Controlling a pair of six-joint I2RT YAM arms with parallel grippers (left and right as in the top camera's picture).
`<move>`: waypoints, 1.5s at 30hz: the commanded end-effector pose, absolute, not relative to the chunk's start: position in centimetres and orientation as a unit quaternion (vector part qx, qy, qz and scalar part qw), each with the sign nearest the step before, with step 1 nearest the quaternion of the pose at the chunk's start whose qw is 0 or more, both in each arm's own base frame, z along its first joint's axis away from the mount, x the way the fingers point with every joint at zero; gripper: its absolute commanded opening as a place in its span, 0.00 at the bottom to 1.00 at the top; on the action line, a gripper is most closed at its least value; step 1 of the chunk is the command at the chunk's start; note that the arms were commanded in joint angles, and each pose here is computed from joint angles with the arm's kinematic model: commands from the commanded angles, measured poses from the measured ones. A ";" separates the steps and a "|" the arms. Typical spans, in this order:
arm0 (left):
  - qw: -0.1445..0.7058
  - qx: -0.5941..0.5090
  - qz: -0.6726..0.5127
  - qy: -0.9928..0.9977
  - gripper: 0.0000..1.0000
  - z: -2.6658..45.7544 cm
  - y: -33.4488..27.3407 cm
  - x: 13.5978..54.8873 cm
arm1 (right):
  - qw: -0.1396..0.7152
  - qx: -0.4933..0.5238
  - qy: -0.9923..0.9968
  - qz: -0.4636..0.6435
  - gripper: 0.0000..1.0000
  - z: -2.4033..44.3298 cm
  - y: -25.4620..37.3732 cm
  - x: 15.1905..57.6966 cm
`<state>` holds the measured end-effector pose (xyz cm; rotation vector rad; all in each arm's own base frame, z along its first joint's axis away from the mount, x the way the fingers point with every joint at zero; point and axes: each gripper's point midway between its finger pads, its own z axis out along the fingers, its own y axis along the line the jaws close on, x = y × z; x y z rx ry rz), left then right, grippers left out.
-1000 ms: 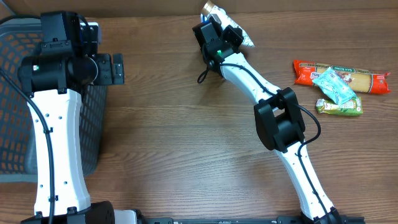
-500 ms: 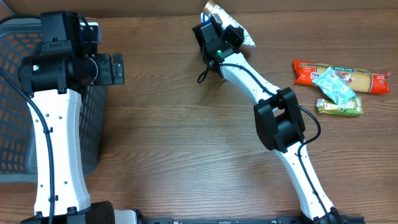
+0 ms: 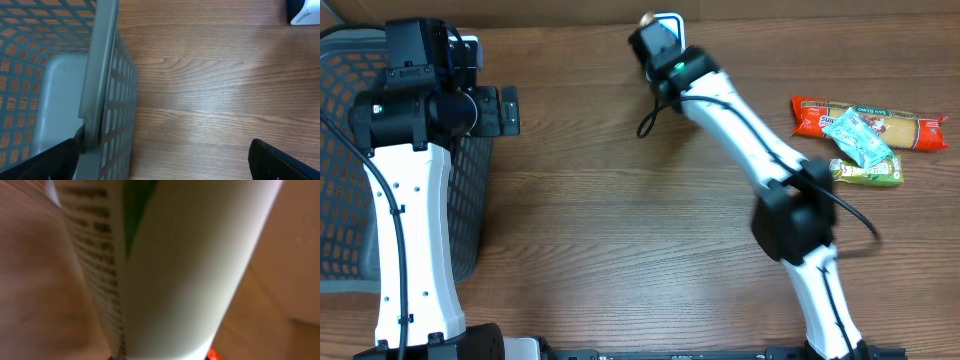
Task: Scan the item barcode
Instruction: 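Carry the white tube right and release it on the table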
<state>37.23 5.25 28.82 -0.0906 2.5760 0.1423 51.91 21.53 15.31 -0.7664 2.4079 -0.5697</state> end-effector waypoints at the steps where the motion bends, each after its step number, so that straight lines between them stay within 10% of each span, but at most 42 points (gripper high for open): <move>1: 0.278 -0.028 0.053 0.959 0.99 28.9 5.4 37.5 | 0.332 -0.186 0.924 -0.044 0.04 25.2 22.0 48.2; 31: 0.278 -0.028 0.053 0.959 1.00 28.9 5.4 37.5 | -0.079 0.615 0.783 -0.038 0.04 10.8 -12.5 33.7; 45: 0.278 -0.028 0.053 0.959 1.00 28.9 5.4 37.5 | -0.110 0.673 0.727 -0.077 0.10 6.4 -12.9 31.0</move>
